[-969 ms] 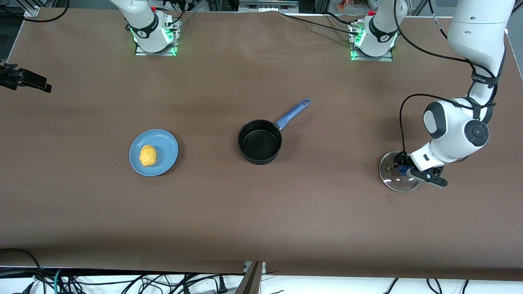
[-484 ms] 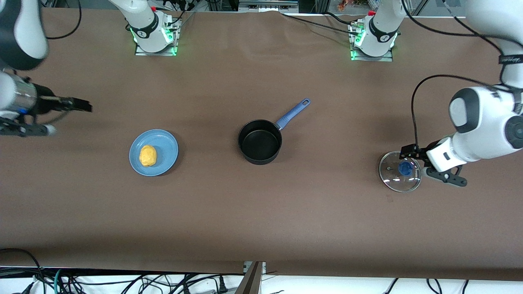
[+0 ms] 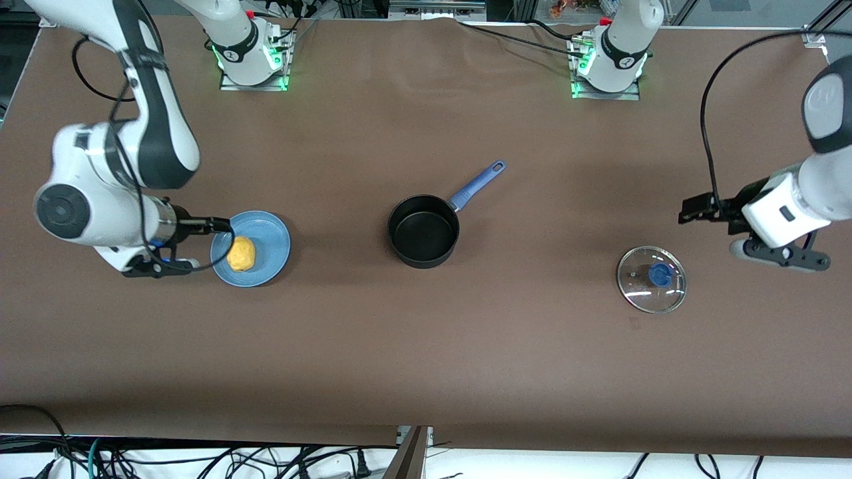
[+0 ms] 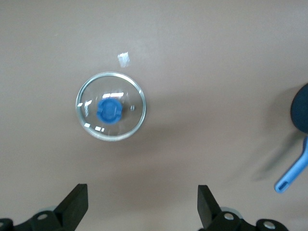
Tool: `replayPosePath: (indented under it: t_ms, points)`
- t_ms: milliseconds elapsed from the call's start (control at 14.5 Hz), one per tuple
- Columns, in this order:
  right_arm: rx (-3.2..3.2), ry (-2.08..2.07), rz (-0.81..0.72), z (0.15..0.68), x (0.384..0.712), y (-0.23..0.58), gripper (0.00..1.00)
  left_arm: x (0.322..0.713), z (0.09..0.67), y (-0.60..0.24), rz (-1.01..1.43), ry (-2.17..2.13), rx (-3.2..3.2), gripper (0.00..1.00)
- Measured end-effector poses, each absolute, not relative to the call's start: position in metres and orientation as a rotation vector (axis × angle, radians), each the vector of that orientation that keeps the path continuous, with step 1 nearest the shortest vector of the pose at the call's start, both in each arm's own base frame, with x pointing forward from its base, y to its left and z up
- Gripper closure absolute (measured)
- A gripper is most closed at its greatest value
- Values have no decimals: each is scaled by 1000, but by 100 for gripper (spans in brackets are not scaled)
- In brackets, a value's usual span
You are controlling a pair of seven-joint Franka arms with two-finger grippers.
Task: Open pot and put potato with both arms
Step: 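Release the lid with the left gripper while the right gripper reaches the potato, then grasp the yellow potato on the blue plate with the right gripper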
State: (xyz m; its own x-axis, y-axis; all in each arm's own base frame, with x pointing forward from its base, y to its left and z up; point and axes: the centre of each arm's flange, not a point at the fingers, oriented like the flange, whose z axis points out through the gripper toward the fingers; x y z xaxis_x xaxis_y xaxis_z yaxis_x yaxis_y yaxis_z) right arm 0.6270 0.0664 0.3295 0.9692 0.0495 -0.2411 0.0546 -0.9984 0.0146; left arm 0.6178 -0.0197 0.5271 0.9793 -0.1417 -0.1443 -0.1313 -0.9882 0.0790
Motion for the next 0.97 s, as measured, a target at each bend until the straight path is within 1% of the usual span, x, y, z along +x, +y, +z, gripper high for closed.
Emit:
replayPosePath:
  t_ms: [138, 277, 346, 553, 692, 830, 969]
  points:
    - [3101, 70, -307, 289, 626, 61, 0, 609, 556, -23, -224, -191, 3080, 0]
    - [3106, 64, -233, 249, 615, 57, 0, 603, 578, -18, -188, -174, 3092, 0]
    - [3104, 63, -228, 235, 609, 56, 0, 601, 585, -16, -177, -166, 3093, 0]
    - [3101, 63, -235, 217, 603, 55, 0, 594, 589, -14, -212, -69, 3097, 0]
    - [3108, 72, -189, 213, 606, 59, 0, 594, 588, -18, -226, 18, 3099, 0]
    - [3112, 87, -177, 202, 606, 66, 0, 594, 586, -22, -232, 31, 3099, 0]
    - [3112, 95, -180, 196, 605, 68, 6, 594, 588, -22, -228, 35, 3099, 0]
